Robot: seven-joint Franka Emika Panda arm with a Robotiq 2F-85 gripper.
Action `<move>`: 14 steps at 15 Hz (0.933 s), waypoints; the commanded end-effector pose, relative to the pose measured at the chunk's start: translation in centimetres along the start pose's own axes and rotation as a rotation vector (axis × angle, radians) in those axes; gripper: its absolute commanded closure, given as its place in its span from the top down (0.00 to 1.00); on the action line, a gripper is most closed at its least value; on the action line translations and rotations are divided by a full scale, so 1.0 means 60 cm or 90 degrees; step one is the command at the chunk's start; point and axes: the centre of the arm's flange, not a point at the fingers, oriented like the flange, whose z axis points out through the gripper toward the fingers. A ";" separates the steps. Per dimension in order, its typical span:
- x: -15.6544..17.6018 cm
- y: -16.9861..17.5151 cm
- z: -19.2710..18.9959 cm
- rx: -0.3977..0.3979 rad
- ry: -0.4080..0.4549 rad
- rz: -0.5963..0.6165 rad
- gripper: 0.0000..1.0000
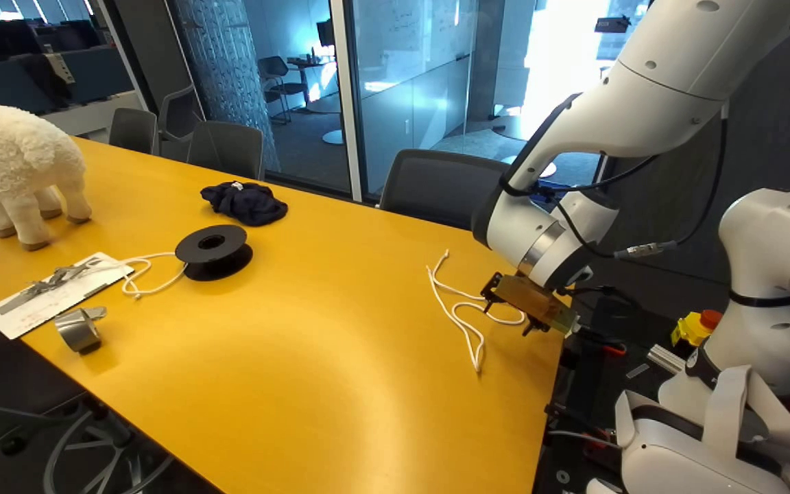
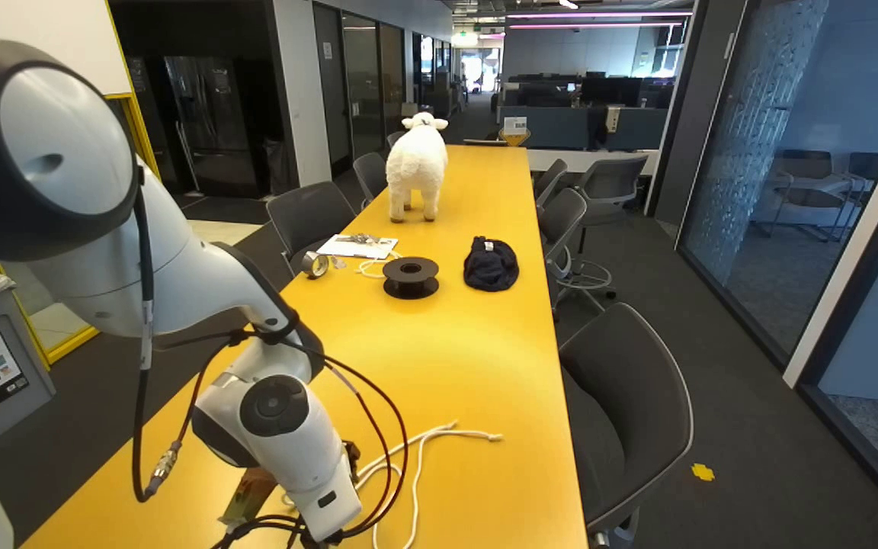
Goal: Move the rope to the right
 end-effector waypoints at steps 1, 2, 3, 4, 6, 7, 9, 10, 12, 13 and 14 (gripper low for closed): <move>0.033 -0.056 -0.038 -0.008 0.050 -0.053 1.00; 0.040 -0.062 -0.047 -0.013 0.054 -0.092 1.00; 0.048 -0.065 -0.058 -0.024 0.068 -0.127 1.00; 0.060 -0.067 -0.072 -0.033 0.066 -0.172 1.00; 0.086 -0.065 -0.105 -0.049 0.049 -0.256 1.00; 0.100 -0.062 -0.121 -0.058 0.045 -0.296 1.00; 0.116 -0.062 -0.118 -0.065 0.027 -0.362 1.00; 0.123 -0.065 -0.116 -0.072 0.008 -0.392 1.00; 0.134 -0.070 -0.111 -0.082 -0.029 -0.451 1.00; 0.139 -0.072 -0.108 -0.090 -0.049 -0.481 1.00; 0.145 -0.073 -0.105 -0.098 -0.068 -0.516 1.00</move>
